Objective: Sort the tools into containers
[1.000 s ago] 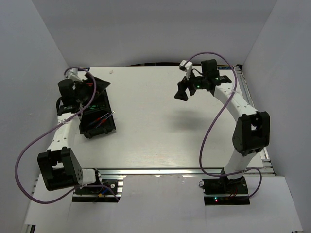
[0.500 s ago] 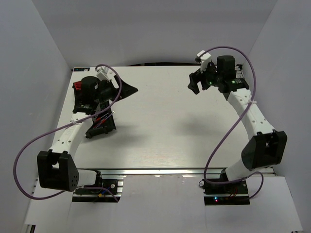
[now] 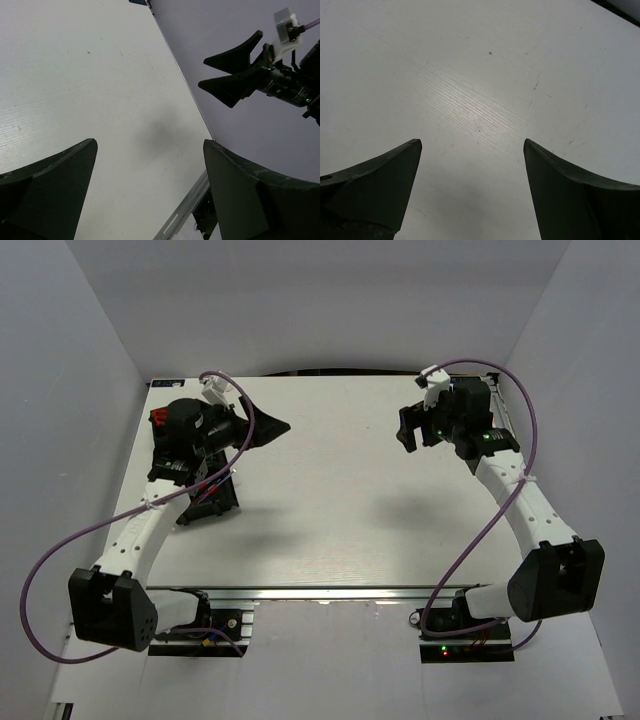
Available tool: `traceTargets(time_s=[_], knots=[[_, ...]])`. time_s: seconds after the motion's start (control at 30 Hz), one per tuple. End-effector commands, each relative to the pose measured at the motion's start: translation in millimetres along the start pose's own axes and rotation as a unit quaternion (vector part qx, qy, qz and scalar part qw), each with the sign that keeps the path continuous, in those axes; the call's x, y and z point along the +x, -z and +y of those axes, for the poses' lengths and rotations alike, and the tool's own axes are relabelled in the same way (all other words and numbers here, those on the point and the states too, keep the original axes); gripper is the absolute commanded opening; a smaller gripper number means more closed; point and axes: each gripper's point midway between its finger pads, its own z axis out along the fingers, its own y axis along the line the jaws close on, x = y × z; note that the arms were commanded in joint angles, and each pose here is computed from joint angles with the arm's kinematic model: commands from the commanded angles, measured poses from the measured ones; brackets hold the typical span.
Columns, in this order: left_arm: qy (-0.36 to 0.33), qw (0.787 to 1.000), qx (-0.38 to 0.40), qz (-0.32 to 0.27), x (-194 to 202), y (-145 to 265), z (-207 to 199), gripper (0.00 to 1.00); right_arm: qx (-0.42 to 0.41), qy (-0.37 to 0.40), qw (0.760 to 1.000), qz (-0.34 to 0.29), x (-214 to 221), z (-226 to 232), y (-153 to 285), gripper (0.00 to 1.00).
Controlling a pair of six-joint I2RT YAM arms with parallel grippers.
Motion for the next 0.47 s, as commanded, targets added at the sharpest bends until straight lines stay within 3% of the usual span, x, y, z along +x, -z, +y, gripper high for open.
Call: traceTargets(time_s=[0.0, 0.43], knots=[[-0.037, 0.999, 0.021, -0.026, -12.0, 13.2, -23.2, 0.98, 0.019, -0.001, 0.999, -0.029, -11.9, -3.5, 12.1, 0.89], [-0.047, 0.998, 0.01, -0.028, -7.7, 15.9, -17.6, 0.98, 0.032, -0.007, 0.999, -0.017, 2.8, -5.2, 10.8, 0.89]])
